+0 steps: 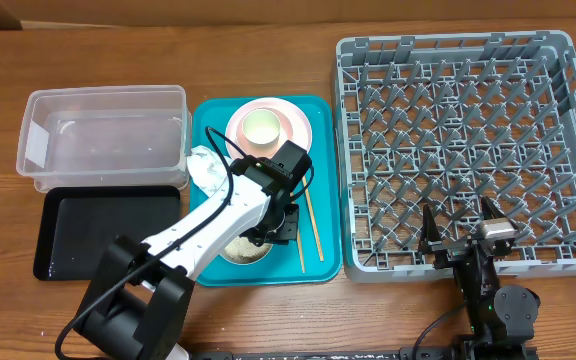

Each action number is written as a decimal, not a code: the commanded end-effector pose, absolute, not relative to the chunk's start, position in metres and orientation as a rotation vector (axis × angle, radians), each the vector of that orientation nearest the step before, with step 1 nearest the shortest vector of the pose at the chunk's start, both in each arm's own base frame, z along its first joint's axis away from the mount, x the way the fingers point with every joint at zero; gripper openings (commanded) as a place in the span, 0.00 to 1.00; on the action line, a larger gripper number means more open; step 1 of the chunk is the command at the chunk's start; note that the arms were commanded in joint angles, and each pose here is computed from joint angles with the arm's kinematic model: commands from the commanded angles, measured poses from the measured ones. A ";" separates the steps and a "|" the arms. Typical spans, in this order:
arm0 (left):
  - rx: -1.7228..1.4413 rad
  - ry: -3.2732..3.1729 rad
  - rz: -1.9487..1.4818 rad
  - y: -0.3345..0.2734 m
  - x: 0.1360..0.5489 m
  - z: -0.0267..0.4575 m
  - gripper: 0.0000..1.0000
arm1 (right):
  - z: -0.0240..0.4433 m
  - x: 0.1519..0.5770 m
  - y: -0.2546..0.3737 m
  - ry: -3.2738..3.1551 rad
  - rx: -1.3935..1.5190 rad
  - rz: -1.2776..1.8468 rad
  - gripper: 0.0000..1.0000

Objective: Sort waste into correct bins and load items into the dishwasher
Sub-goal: 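Lower the left gripper and grasp the rim of the white rice bowl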

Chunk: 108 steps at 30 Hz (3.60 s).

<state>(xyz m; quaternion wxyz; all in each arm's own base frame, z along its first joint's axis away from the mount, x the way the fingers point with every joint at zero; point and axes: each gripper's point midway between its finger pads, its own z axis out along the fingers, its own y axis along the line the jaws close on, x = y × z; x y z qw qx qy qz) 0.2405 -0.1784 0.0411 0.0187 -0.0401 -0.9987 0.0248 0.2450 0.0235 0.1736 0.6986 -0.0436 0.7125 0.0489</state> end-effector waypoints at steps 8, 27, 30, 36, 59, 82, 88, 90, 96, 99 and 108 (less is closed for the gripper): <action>-0.161 -3.092 0.035 -0.182 0.233 0.036 0.23 | 0.172 0.245 0.023 1.585 -0.099 0.104 1.00; -0.164 -3.134 -0.058 -0.178 0.236 0.035 0.21 | 0.172 0.245 0.023 1.585 -0.099 0.104 1.00; -0.165 -3.136 -0.058 -0.178 0.236 0.035 0.20 | 0.172 0.245 0.023 1.585 -0.099 0.104 1.00; -0.164 -3.131 -0.056 -0.178 0.235 0.035 0.20 | 0.172 0.245 0.023 1.585 -0.099 0.104 1.00; -0.152 -3.130 -0.057 -0.178 0.235 0.035 0.12 | 0.172 0.245 0.023 1.585 -0.099 0.104 1.00; -0.100 -3.104 -0.055 -0.178 0.230 0.051 0.04 | 0.172 0.245 0.023 1.585 -0.099 0.104 1.00; -0.113 -3.111 -0.080 -0.177 0.230 0.051 0.10 | 0.172 0.245 0.023 1.585 -0.099 0.104 1.00; -0.114 -3.107 -0.095 -0.175 0.229 0.051 0.15 | 0.172 0.245 0.023 1.585 -0.099 0.104 1.00; -0.114 -3.081 -0.130 -0.169 0.223 0.051 0.18 | 0.172 0.245 0.023 1.585 -0.099 0.104 1.00; -0.113 -3.088 -0.127 -0.170 0.224 0.051 0.19 | 0.172 0.245 0.023 1.585 -0.099 0.104 1.00; -0.108 -3.089 -0.125 -0.169 0.225 0.051 0.19 | 0.172 0.245 0.023 1.585 -0.099 0.104 1.00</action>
